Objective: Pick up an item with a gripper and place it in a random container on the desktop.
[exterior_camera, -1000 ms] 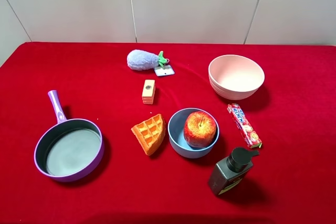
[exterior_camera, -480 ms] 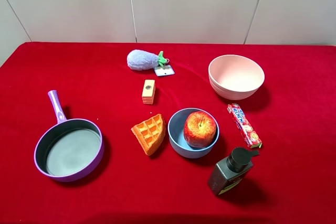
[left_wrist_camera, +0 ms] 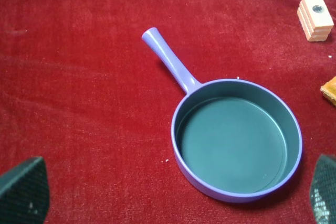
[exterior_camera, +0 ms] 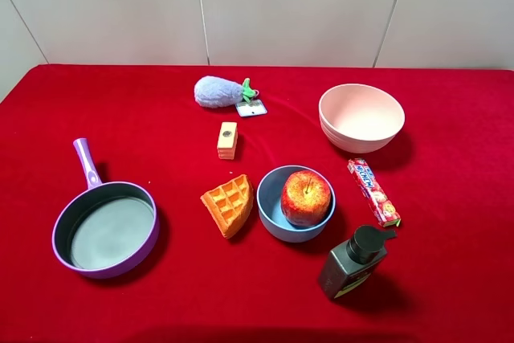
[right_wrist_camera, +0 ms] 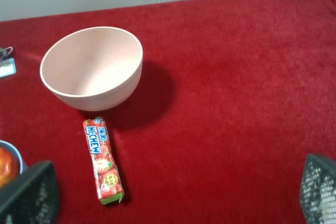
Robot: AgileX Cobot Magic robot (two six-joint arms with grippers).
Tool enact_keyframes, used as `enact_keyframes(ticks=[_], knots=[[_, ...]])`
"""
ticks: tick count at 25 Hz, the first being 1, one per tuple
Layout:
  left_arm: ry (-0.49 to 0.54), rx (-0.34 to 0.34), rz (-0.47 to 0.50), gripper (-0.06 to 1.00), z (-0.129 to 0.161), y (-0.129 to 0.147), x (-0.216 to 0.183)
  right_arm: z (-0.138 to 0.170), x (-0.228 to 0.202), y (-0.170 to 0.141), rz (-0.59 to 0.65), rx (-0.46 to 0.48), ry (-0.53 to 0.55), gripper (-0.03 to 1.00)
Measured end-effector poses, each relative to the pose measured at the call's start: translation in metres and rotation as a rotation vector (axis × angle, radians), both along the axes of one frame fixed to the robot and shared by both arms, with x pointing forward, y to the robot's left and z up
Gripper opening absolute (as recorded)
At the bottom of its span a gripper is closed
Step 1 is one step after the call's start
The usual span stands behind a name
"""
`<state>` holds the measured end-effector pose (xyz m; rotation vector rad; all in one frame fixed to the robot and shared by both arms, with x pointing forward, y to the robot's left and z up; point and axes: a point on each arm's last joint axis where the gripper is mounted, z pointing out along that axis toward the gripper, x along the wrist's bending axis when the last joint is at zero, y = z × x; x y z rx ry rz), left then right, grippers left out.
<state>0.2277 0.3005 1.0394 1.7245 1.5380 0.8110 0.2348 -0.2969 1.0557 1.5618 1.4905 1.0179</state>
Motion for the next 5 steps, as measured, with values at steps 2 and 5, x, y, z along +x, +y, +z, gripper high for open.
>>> enact_keyframes(ticks=[2, 5], knots=[[0.0, 0.0, 0.0, 0.99, 0.0, 0.0, 0.0, 0.0, 0.0, 0.0, 0.0, 0.0, 0.0, 0.69], [0.0, 0.0, 0.0, 0.99, 0.0, 0.0, 0.0, 0.0, 0.0, 0.0, 0.0, 0.0, 0.0, 0.69]])
